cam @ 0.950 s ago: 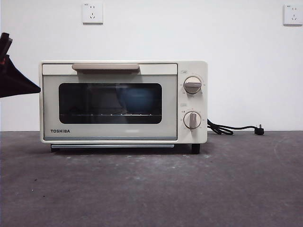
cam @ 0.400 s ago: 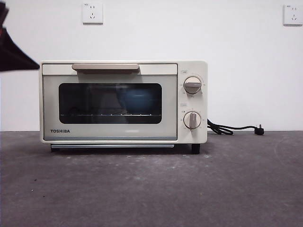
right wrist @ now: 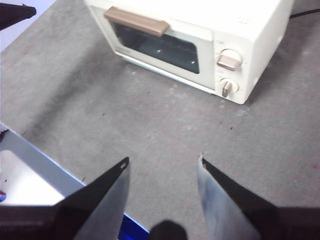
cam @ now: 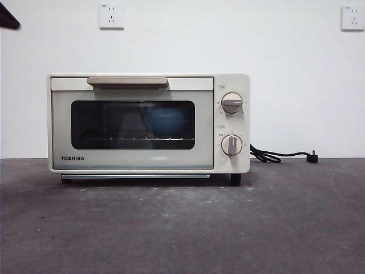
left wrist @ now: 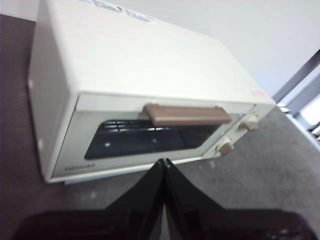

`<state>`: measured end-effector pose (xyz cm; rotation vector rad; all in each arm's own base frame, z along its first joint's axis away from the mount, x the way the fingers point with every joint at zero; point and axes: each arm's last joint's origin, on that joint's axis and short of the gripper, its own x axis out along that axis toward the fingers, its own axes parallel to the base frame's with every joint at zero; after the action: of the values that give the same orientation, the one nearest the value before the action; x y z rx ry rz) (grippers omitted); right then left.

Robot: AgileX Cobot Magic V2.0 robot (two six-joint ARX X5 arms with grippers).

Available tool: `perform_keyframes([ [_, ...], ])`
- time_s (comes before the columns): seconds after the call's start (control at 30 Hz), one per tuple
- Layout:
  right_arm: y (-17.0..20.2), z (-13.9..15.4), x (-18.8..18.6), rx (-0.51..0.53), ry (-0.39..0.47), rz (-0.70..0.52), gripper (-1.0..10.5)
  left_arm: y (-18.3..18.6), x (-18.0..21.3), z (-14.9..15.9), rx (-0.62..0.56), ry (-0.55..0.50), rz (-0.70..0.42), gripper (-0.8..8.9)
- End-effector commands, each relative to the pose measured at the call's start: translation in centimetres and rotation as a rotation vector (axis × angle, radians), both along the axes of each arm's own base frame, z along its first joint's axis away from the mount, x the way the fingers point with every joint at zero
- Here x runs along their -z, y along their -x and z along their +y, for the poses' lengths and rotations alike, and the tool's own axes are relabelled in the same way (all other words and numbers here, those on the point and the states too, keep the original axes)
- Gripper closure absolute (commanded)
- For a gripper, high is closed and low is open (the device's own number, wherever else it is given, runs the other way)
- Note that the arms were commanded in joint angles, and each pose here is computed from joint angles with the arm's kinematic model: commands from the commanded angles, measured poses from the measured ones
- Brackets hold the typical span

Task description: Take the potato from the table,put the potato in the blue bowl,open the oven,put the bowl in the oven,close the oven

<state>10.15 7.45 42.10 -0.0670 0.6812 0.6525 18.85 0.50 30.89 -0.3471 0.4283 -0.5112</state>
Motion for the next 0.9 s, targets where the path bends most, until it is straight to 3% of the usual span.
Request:
perform_keyframes([
  [0.03,-0.1,0.2,0.1,-0.034,0.01,0.007,7.3,2.4,-0.6,-0.4,-0.003,-0.057,-0.01,8.21],
  [0.33,-0.5,0.6,0.3,-0.069,0.013,0.025,7.3,8.6,-2.6,-1.1,-0.023,-0.164,0.069,8.21],
  [0.63,-0.3,0.5,0.6,-0.073,0.036,0.049,7.3,11.5,-5.8,-1.3,-0.024,-0.214,0.039,8.21],
  [0.7,-0.3,0.4,0.7,-0.073,0.045,0.062,7.9,11.6,-6.1,-1.3,-0.025,-0.215,0.027,8.21],
  [0.77,-0.2,0.4,0.8,-0.077,0.055,0.069,9.5,11.7,-6.1,-1.4,-0.023,-0.213,0.026,8.21],
  [0.9,-0.2,0.4,0.8,-0.084,0.063,0.064,9.6,11.7,-6.1,-1.4,-0.023,-0.213,0.029,8.21],
])
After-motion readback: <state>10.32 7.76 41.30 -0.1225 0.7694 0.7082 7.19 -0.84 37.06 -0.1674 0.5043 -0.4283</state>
